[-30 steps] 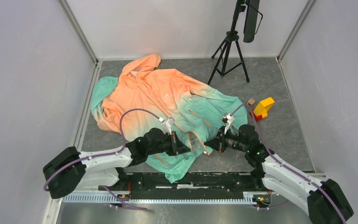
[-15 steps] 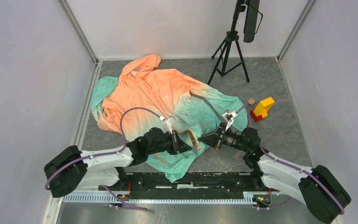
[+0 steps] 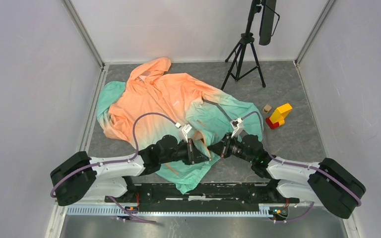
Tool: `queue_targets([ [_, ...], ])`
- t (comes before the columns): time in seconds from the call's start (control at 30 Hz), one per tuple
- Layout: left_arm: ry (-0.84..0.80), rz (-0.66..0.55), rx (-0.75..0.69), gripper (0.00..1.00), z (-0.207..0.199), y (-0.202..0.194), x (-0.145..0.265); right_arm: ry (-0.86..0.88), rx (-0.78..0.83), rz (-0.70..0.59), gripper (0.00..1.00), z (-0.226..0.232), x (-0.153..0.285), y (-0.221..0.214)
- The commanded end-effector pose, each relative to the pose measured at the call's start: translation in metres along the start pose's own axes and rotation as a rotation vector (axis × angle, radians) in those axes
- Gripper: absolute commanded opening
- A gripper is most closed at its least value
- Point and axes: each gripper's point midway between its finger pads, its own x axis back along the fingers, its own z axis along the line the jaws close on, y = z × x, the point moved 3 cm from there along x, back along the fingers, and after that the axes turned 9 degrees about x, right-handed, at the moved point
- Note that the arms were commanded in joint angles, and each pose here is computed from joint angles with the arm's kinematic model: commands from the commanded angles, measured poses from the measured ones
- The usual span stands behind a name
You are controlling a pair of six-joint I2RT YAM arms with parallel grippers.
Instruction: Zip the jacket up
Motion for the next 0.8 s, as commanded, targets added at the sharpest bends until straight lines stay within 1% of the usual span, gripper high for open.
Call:
queue_targets([
  [0.0, -0.095, -0.005, -0.034, 0.02, -0.027, 0.002, -0.002, -0.046, -0.020, -0.094, 0.00, 0.001, -0.008, 0.030],
  [0.07, -0.047, -0.027, -0.025, 0.02, -0.017, 0.003, 0.002, -0.016, -0.019, -0.102, 0.00, 0.004, -0.005, 0.036],
  [0.13, 0.013, -0.076, -0.020, 0.02, -0.006, 0.008, 0.011, 0.006, -0.021, -0.113, 0.00, 0.003, 0.003, 0.039],
  [0.23, 0.036, -0.145, -0.031, 0.02, 0.000, 0.014, 0.023, 0.082, -0.014, -0.107, 0.00, 0.004, 0.016, 0.040],
  [0.33, -0.002, -0.173, -0.060, 0.02, -0.005, 0.017, 0.028, 0.155, -0.020, -0.120, 0.00, 0.015, 0.025, 0.042],
  [0.47, -0.070, -0.188, -0.094, 0.02, -0.014, 0.020, 0.022, 0.210, -0.091, -0.164, 0.00, 0.026, 0.030, 0.049],
  [0.67, -0.144, -0.233, -0.170, 0.02, -0.022, 0.027, 0.016, 0.223, -0.199, -0.233, 0.00, 0.029, 0.034, 0.058],
  [0.77, -0.156, -0.256, -0.183, 0.02, -0.021, 0.029, 0.017, 0.210, -0.216, -0.241, 0.00, 0.026, 0.032, 0.059],
])
